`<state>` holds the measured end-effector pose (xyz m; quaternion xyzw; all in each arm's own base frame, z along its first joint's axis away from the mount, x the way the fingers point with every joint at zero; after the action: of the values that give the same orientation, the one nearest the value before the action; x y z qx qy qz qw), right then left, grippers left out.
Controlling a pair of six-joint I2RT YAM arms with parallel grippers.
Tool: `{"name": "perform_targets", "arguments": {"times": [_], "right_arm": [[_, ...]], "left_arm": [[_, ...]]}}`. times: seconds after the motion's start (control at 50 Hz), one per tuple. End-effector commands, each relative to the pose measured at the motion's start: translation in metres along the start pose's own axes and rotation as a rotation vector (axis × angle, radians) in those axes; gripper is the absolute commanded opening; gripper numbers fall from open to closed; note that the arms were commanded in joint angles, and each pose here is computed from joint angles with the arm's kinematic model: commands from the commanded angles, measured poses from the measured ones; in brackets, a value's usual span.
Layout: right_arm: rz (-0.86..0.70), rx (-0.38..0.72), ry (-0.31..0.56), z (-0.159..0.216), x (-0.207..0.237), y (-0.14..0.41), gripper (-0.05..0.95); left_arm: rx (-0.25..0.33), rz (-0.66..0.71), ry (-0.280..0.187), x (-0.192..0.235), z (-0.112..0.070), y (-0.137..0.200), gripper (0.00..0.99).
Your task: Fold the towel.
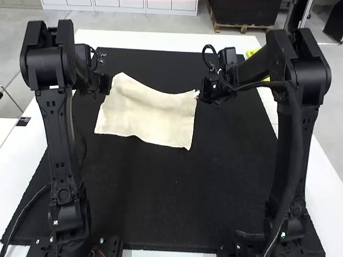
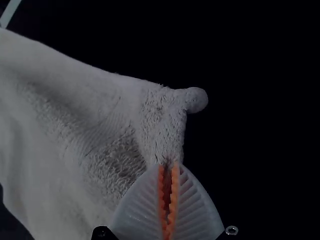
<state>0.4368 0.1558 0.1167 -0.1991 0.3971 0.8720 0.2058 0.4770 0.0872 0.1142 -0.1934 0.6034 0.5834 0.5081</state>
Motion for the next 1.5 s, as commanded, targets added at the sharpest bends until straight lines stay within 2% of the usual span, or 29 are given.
{"name": "perform_targets", "arguments": {"times": [0.0, 0.34, 0.72, 1.1, 1.48], "right_arm": [[-0.049, -0.033, 0.011, 0.009, -0.015, 0.022, -0.03], [-0.033, -0.024, 0.008, 0.004, -0.004, 0.024, -0.03], [-0.018, -0.032, 0.006, 0.008, 0.01, 0.035, -0.03], [-0.002, -0.03, 0.0, 0.007, 0.02, 0.039, -0.03], [0.043, -0.04, 0.005, 0.017, 0.037, 0.036, -0.03]], "left_arm": [[-0.046, -0.037, -0.009, -0.005, 0.012, 0.019, 0.026], [-0.077, -0.079, -0.02, 0.009, 0.01, 0.033, 0.026], [-0.084, -0.111, -0.03, -0.001, 0.005, 0.049, 0.026], [-0.1, -0.055, 0.004, 0.022, 0.01, 0.066, 0.026], [-0.093, -0.005, 0.008, 0.041, 0.005, 0.088, 0.026]]}}
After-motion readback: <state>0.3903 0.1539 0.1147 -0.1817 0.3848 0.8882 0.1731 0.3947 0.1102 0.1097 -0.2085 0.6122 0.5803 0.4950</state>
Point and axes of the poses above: each hand's point on the last joint's axis, 136 mm out from that joint toward the fingers, its own y axis back along the fingers, its own z axis along the line the jaws close on, x = y × z, the point moved 8 cm from there along y, back along the fingers, and after that the axes turned 13 degrees about -y, right-handed, at the moved point
